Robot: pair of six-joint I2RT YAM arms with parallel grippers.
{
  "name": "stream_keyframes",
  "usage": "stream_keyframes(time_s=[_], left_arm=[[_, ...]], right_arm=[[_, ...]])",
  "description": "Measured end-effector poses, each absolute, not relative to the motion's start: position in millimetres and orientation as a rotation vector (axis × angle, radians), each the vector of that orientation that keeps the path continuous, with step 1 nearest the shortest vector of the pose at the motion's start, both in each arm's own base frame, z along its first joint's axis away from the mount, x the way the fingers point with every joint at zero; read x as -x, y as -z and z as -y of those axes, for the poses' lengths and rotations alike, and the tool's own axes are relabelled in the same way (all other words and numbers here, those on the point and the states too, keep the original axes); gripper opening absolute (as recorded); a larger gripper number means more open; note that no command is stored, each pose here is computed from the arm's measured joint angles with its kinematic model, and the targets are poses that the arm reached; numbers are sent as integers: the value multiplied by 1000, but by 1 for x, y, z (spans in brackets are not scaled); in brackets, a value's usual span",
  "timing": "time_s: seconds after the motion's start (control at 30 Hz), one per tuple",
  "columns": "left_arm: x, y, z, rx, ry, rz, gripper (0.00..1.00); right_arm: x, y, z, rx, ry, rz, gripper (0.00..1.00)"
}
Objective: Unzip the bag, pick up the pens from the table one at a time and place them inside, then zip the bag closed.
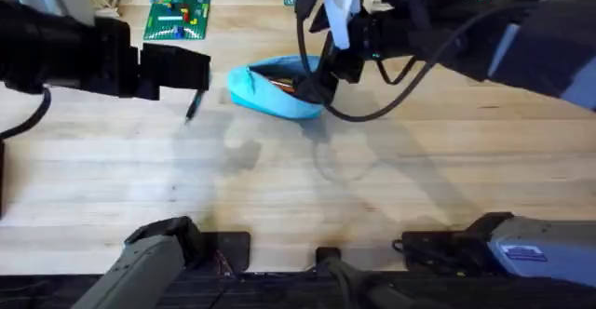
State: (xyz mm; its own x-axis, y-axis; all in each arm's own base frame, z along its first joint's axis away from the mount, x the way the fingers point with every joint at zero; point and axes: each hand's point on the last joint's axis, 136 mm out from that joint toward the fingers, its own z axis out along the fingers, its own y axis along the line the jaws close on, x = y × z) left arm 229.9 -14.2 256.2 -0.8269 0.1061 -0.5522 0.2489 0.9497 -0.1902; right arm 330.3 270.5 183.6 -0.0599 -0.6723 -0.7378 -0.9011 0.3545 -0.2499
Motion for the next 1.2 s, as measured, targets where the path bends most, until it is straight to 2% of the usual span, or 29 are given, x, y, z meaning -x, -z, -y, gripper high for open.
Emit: stream_keyframes(time_s=[0.2, 0.5, 0.83, 1.2], left_arm=[[-230, -256, 14, -251, 343, -2541, 995], [-230, -256, 14, -251, 343, -2541, 995], [-230, -255, 12, -248, 331, -2546, 995], [-244, -234, -2, -214, 289, -2644, 994]], right_arm=[[-299, -198, -248, 1336, -382, -1924, 998], [-285, -206, -209, 1046, -368, -2177, 997], [-251, -213, -162, 889, -272, -2336, 998], [-213, -240, -133, 823, -248, -2301, 997]])
